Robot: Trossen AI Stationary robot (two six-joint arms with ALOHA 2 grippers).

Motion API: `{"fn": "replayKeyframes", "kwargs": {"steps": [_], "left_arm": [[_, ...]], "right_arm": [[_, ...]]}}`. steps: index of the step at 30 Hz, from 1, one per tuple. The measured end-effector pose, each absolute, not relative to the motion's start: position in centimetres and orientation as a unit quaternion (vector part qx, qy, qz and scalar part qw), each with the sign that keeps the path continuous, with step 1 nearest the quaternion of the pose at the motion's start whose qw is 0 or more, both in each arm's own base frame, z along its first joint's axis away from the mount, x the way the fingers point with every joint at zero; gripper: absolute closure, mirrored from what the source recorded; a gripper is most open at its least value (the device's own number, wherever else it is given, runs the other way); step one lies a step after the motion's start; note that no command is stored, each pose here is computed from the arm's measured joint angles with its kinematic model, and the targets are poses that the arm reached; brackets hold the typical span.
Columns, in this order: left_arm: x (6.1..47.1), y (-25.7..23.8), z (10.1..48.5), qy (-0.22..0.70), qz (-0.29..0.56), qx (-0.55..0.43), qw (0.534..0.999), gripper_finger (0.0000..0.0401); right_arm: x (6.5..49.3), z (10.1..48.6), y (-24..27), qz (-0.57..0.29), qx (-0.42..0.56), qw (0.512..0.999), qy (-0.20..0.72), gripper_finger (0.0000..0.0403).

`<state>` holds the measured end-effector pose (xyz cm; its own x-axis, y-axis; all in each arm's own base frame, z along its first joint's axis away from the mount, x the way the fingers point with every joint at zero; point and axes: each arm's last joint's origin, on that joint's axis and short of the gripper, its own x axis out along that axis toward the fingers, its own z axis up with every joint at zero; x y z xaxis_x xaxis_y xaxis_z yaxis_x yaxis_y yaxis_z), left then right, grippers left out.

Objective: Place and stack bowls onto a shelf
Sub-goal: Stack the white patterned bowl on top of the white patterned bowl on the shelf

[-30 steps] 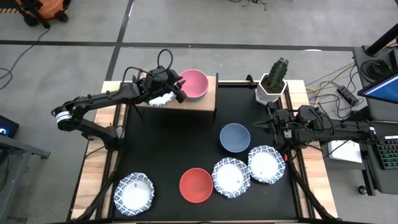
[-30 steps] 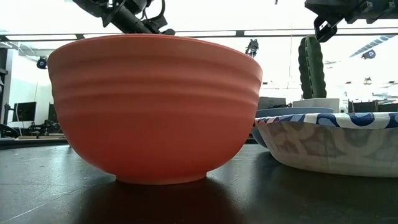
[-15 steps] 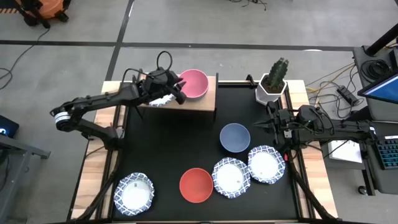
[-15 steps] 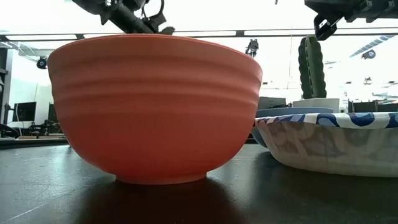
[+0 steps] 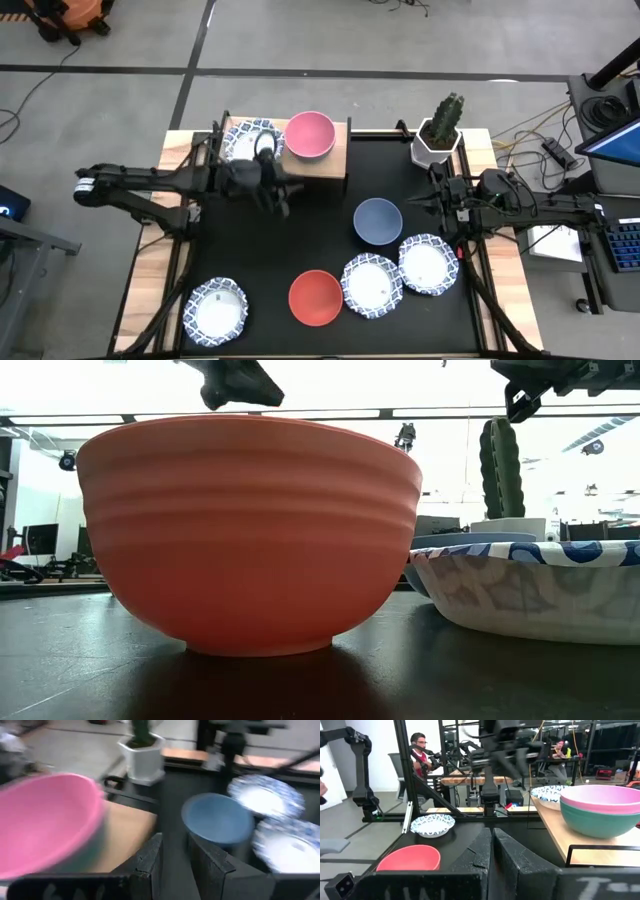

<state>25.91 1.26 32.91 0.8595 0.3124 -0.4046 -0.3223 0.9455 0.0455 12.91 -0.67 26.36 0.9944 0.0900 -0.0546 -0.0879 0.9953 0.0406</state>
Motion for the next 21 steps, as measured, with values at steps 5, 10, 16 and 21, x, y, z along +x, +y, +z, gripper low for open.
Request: {"fn": "replayKeyframes", "kwargs": {"steps": [5,10,16,21], "left_arm": [[25.4,-1.8,31.5,0.271,0.129,-0.057,0.952,0.0324],[24.4,-3.7,30.2,0.336,0.126,-0.105,0.927,0.0324],[24.1,-5.4,29.3,0.375,0.101,-0.154,0.909,0.0324],[24.8,-6.7,28.2,0.398,0.097,-0.184,0.893,0.0324]], "right_arm": [[12.9,26.4,-0.7,0.045,0.017,0.998,0.028,0.0394],[12.9,26.4,-0.7,0.044,0.031,0.998,0.029,0.0394],[12.9,26.4,-0.7,0.045,0.004,0.999,0.027,0.0394],[12.9,26.4,-0.7,0.045,-0.011,0.999,0.027,0.0394]]}}
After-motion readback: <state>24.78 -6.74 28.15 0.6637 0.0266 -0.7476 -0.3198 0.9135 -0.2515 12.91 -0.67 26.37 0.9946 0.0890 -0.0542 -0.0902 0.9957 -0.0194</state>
